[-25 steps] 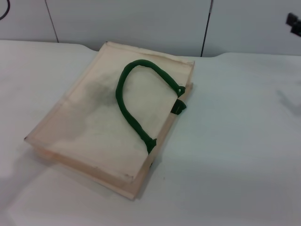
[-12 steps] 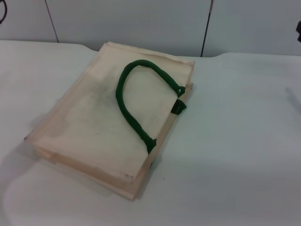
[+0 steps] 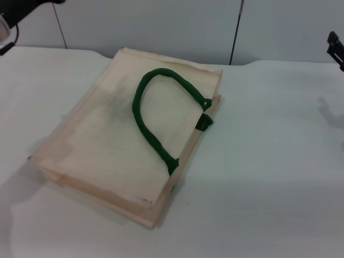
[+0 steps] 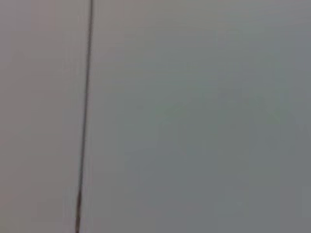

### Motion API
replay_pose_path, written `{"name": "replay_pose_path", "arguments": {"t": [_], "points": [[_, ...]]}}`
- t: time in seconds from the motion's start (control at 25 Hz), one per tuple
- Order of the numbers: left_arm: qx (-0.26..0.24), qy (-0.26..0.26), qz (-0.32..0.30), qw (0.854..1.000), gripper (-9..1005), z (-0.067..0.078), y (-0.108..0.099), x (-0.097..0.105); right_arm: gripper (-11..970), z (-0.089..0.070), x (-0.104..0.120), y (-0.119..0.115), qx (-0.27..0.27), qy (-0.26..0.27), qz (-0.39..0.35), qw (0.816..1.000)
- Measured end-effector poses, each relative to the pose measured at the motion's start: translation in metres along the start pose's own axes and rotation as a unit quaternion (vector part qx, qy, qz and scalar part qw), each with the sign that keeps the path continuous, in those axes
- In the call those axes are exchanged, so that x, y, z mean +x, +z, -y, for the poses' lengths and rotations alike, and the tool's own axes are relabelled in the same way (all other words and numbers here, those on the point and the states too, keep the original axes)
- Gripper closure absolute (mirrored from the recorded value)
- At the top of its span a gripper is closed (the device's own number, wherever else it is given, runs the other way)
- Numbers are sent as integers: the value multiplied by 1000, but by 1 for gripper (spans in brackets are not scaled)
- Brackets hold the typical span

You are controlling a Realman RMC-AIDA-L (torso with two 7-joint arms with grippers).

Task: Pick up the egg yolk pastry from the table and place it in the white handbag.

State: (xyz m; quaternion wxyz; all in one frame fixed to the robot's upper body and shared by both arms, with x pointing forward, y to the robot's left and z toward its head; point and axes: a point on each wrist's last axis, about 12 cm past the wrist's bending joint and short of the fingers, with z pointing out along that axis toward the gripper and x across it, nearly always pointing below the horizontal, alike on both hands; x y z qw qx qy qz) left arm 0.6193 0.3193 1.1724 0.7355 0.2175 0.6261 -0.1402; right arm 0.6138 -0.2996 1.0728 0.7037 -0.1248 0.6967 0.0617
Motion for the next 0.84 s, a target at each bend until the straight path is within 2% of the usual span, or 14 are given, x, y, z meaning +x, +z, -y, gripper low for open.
{"name": "replay_pose_path", "arguments": {"t": [0.16,0.32,0.6,0.84], "points": [[-6,0,3,1000,520,2,1,6,200,-3,5,-2,25,6,0,1000],[-3,13,3,1000,540,5,0,10,200,-9,7,-1,23,-8,0,1000],[18,43,3,999,561,13,5,10,200,-8,4,1,30,-7,7,1000],[-16,13,22,1000,562,8,2,12,200,-5,2,2,52,9,17,998]]}}
